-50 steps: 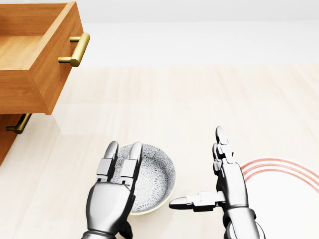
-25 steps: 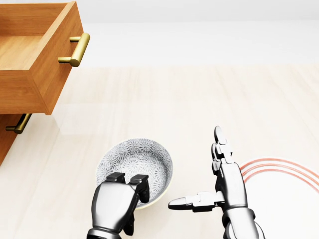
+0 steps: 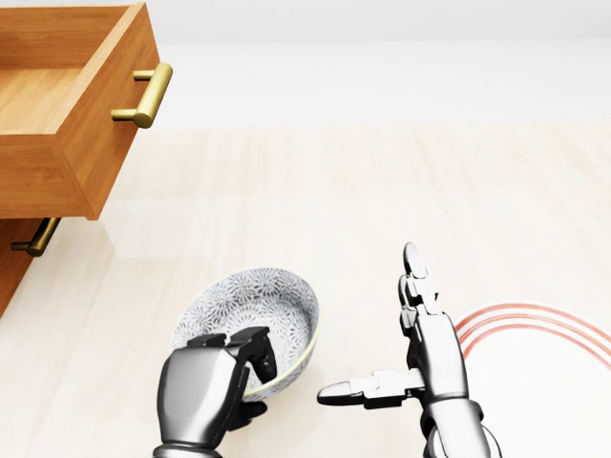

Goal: Put the bowl on top of the cabinet.

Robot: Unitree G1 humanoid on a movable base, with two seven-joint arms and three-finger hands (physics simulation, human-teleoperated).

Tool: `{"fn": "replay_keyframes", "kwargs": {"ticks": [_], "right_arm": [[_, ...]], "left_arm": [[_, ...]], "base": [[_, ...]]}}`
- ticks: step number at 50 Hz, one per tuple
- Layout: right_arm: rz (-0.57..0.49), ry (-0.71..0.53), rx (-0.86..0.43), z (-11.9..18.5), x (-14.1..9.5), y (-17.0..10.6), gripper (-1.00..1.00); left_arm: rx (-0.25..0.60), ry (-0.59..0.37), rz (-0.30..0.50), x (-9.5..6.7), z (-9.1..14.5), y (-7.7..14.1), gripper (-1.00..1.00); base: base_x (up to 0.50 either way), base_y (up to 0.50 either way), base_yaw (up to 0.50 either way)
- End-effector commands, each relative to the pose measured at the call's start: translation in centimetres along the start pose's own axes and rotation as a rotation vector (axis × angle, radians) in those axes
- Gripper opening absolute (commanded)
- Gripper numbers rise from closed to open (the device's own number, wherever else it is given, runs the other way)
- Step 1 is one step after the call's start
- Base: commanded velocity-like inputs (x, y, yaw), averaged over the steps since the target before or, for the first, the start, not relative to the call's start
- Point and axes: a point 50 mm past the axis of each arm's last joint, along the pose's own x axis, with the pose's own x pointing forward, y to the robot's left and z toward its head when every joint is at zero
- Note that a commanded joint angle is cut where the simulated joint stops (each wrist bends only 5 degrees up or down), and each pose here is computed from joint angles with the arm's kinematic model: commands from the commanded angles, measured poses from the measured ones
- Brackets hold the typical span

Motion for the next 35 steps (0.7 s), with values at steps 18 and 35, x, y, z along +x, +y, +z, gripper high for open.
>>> {"fn": "replay_keyframes", "kwargs": {"ticks": [18,35], "right_arm": [[0.006,-0.004,-0.003,0.1,-0.1,0.2,1.0],[0.008,-0.005,-0.004,0.2,-0.2,0.2,1.0]], "left_arm": [[-0.353,-0.121,0.15,1.5,4.3,8.7,-0.92],[-0.465,-0.323,0.24,2.0,7.4,14.3,-0.94]], "base": [[0.0,0.0,0.0],[0.0,0.0,0.0]]}}
